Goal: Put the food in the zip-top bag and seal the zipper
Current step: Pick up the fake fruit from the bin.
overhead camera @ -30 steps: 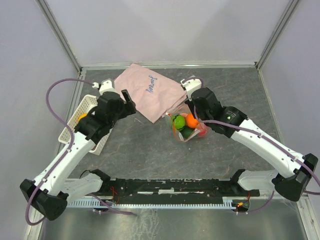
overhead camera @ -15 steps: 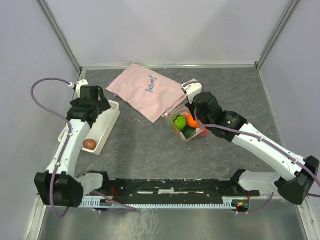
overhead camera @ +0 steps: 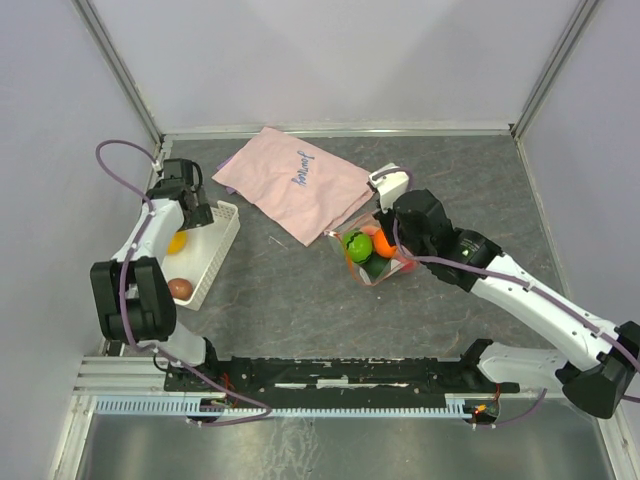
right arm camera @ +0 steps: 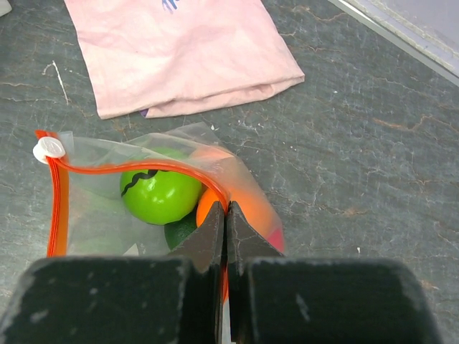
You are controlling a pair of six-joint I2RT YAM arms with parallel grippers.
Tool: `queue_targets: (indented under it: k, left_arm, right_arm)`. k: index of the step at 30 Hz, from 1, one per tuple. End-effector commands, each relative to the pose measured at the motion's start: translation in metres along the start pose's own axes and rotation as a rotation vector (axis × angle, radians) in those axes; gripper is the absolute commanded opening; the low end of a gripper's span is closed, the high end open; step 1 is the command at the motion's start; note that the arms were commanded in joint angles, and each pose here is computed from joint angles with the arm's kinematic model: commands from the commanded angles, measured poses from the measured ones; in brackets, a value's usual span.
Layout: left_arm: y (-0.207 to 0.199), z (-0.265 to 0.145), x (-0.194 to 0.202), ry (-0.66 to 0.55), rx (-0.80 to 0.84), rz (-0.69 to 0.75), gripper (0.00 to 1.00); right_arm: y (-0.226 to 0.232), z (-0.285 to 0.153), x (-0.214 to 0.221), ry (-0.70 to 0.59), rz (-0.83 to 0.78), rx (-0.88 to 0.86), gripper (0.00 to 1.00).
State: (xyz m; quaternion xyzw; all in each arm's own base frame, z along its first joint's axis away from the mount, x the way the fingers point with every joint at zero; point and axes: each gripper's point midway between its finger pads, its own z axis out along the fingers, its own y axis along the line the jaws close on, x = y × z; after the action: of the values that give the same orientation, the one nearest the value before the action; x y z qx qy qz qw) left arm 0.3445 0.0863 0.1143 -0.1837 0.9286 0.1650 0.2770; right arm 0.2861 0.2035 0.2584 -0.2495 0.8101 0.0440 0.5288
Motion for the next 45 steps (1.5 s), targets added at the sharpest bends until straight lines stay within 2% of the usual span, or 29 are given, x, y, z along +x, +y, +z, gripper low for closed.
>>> queue_targets:
  k: [1,8,12,21,30,34,39,45]
  left_arm:
    - [0.013,0.008,-0.037,-0.065,-0.068,0.069,0.99]
    - [0.01,0.047,-0.028,0.048,-0.061,0.095,0.99]
    - [0.013,0.057,-0.025,0.066,-0.04,0.077,0.99]
    - [-0.01,0.073,-0.003,0.159,0.107,0.058,0.98]
    - [-0.012,0.074,-0.008,0.134,0.114,0.043,0.94]
    - [-0.001,0.08,-0.018,0.09,0.048,0.021,0.94]
    - [-0.003,0.082,-0.036,0.028,0.063,-0.011,0.94]
    - [-0.007,0.096,-0.029,0.059,0.059,-0.016,0.94]
  right_arm:
    - [-0.002,-0.008,-0.024,-0.101,0.047,-0.013,0.02]
    - [-0.007,-0.012,-0.024,-0.114,0.054,-0.001,0.02]
    - [-0.004,-0.01,-0.022,-0.112,0.055,-0.012,0.02]
    - [-0.003,-0.006,-0.02,-0.105,0.054,-0.01,0.02]
    - [-0.002,-0.003,-0.019,-0.099,0.058,-0.017,0.02]
    - [-0.001,-0.003,-0.018,-0.098,0.059,-0.021,0.02]
    - [-0.001,-0.002,-0.018,-0.098,0.059,-0.022,0.02]
    - [-0.002,-0.001,-0.017,-0.095,0.06,-0.017,0.02]
